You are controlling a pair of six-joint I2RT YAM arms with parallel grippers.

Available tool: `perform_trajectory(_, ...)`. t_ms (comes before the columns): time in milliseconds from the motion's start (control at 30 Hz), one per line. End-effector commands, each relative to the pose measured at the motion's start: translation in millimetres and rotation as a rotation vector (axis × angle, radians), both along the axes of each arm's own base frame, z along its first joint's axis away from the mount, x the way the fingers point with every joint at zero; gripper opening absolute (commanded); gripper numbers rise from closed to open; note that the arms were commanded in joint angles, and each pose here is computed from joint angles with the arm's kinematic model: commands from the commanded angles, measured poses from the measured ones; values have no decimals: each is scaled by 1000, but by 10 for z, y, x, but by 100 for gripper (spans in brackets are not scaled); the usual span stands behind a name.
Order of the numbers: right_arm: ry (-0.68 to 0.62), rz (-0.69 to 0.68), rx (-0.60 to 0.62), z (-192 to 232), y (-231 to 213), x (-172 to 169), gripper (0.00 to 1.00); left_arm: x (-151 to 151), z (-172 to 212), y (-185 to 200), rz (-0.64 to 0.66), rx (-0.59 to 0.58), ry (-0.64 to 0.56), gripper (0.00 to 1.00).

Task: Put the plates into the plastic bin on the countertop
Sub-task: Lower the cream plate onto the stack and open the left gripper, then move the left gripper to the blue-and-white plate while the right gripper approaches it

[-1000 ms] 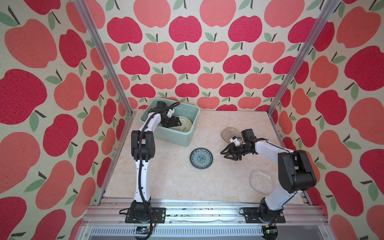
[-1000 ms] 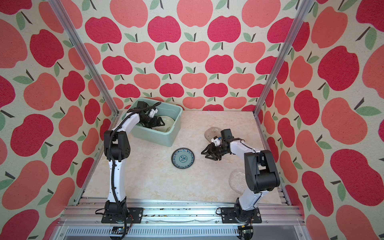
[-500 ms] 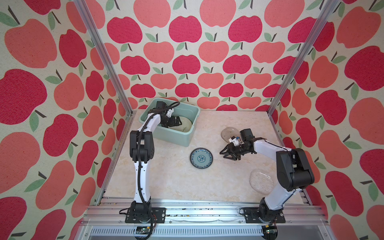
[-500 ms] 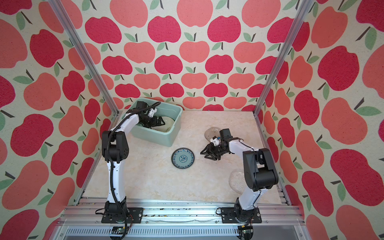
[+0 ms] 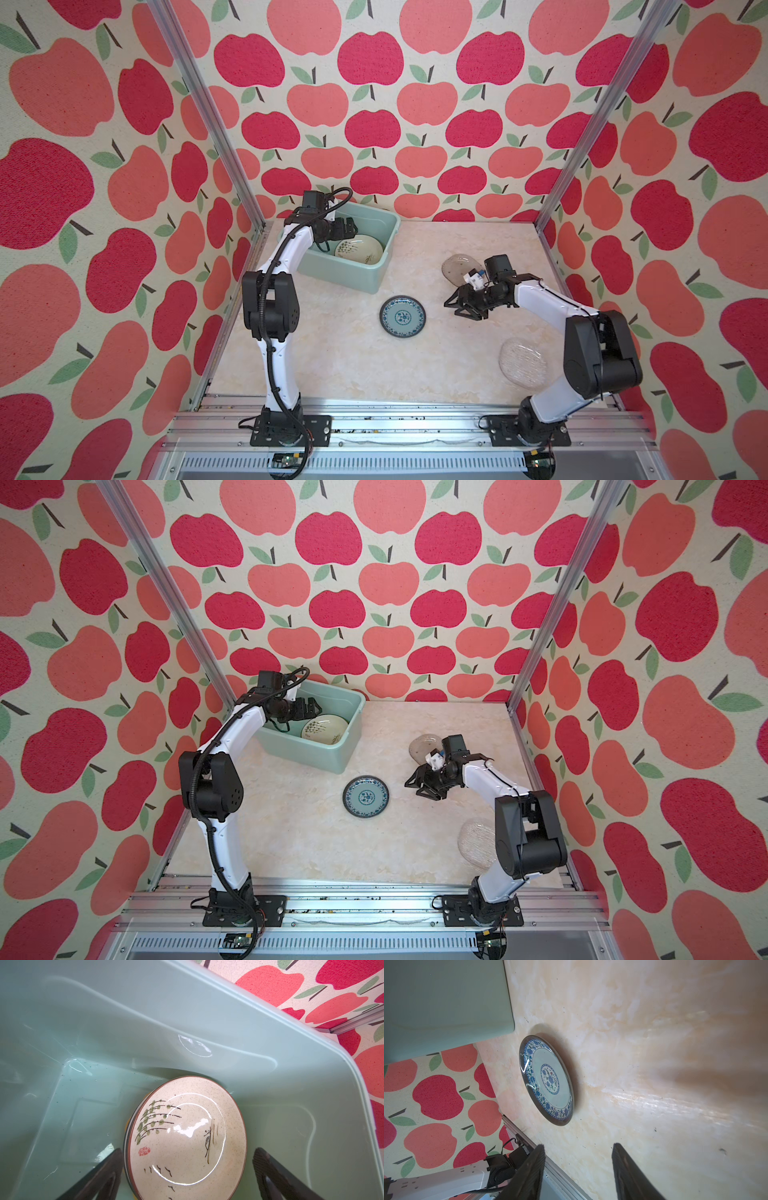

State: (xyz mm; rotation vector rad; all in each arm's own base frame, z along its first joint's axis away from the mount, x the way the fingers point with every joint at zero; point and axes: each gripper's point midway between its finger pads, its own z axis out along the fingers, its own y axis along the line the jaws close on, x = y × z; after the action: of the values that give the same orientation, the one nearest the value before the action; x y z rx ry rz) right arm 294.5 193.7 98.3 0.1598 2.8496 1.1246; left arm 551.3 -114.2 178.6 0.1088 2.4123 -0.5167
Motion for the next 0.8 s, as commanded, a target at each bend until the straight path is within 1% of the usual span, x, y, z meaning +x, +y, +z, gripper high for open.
perform_trajectory(0,-82,12,-46,247,-55,16,56,-66,81,33,33,19,-5,99)
perform_trajectory(67,-107,7,-44,351,-67,5,56,-80,169,38,47,24,-19,99)
perform_trajectory(133,-139,1,-43,476,-87,-15,55,-101,351,33,59,24,-58,99)
perform_trajectory(267,-222,-6,-33,764,-126,-84,55,-219,936,25,98,31,-195,99)
perform_trajectory(333,-269,-12,-39,885,-166,-125,55,-346,1244,20,114,16,-259,99)
perform_trajectory(400,-318,-30,-51,997,-223,-167,54,-548,1543,31,131,-13,-311,99)
perform_trajectory(467,-353,-50,-51,1087,-262,-206,54,-783,1750,52,148,-58,-338,99)
perform_trajectory(533,-373,-55,-39,1167,-270,-251,54,-1043,1853,97,169,-128,-328,99)
perform_trajectory(600,-374,-53,-18,1218,-254,-291,54,-1338,1853,129,183,-243,-267,99)
perform_trajectory(633,-371,-52,-9,1235,-244,-305,54,-1469,1832,143,196,-283,-238,99)
perform_trajectory(767,-368,-35,32,1300,-178,-303,54,-2045,1507,57,216,-418,-74,99)
